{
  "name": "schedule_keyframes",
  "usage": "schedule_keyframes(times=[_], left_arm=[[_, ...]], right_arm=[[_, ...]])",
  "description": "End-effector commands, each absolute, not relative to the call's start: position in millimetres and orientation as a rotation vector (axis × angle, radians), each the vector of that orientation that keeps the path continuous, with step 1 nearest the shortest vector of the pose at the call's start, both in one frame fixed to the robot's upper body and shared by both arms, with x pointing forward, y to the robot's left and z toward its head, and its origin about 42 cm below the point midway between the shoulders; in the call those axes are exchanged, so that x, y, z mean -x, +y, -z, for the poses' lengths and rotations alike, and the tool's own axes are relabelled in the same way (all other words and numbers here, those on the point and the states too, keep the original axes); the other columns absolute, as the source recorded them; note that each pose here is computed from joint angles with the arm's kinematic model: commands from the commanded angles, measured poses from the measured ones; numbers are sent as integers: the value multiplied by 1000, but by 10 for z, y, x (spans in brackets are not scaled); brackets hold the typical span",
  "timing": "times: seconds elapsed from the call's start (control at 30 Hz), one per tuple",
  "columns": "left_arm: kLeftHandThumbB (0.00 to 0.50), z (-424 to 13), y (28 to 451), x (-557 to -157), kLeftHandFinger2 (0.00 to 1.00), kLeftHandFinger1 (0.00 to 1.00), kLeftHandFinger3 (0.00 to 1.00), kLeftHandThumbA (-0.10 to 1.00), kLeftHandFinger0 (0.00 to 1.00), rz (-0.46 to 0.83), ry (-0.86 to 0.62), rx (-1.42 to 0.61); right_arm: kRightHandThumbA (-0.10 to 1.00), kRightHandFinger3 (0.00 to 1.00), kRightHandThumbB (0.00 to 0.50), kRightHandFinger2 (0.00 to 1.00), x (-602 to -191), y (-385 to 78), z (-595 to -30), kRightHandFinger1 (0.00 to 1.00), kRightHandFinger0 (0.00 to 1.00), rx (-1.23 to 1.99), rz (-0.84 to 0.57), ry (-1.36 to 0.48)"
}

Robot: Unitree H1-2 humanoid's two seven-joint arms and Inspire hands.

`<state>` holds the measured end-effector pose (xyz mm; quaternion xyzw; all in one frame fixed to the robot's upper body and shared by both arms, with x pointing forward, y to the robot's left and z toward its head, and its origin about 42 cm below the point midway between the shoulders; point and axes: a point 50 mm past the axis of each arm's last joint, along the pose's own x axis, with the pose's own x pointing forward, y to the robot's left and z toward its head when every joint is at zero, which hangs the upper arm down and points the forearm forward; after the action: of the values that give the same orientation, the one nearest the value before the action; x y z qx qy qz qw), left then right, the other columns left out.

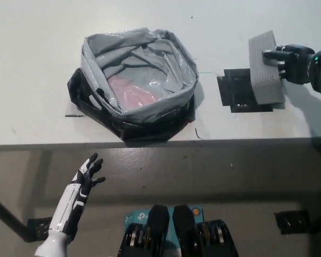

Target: Use the right hand to pick up a small rectangular container and put it into a plastic bag and lift the bag

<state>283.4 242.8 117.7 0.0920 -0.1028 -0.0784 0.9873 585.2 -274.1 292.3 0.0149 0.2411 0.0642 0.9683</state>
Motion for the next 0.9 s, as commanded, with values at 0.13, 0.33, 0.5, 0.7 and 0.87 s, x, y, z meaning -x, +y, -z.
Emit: schedule_keyframes(times=[0.13,0.33,0.5,0.7,0.87], left_arm=[[115,-1292,2473,-2874,1000,1000,1000,976,853,178,-255,-197],[110,-1278,2497,-2838,1000,1000,1000,986,833,176,-249,-203],[104,-1249,2508,-2808,1000,1000,1000,989,823,173,-245,-200],[110,-1196,2504,-2743,1000,1000,1000,995,814,170,-227,-190],[106,-1196,2506,-2735,1000,1000,1000,982,813,170,-223,-190]], right_arm=[[-100,746,118,614,-5945,-2872,-3588,94,0,-488,-157,314],[-100,355,112,599,-5898,-2982,-3448,91,0,-727,-169,245],[-100,558,87,660,-5860,-3003,-3358,200,0,-906,-205,172],[-100,524,128,666,-5880,-2648,-3560,152,0,-989,-343,58],[-100,325,128,690,-5874,-2346,-3870,161,0,-951,-434,-14]])
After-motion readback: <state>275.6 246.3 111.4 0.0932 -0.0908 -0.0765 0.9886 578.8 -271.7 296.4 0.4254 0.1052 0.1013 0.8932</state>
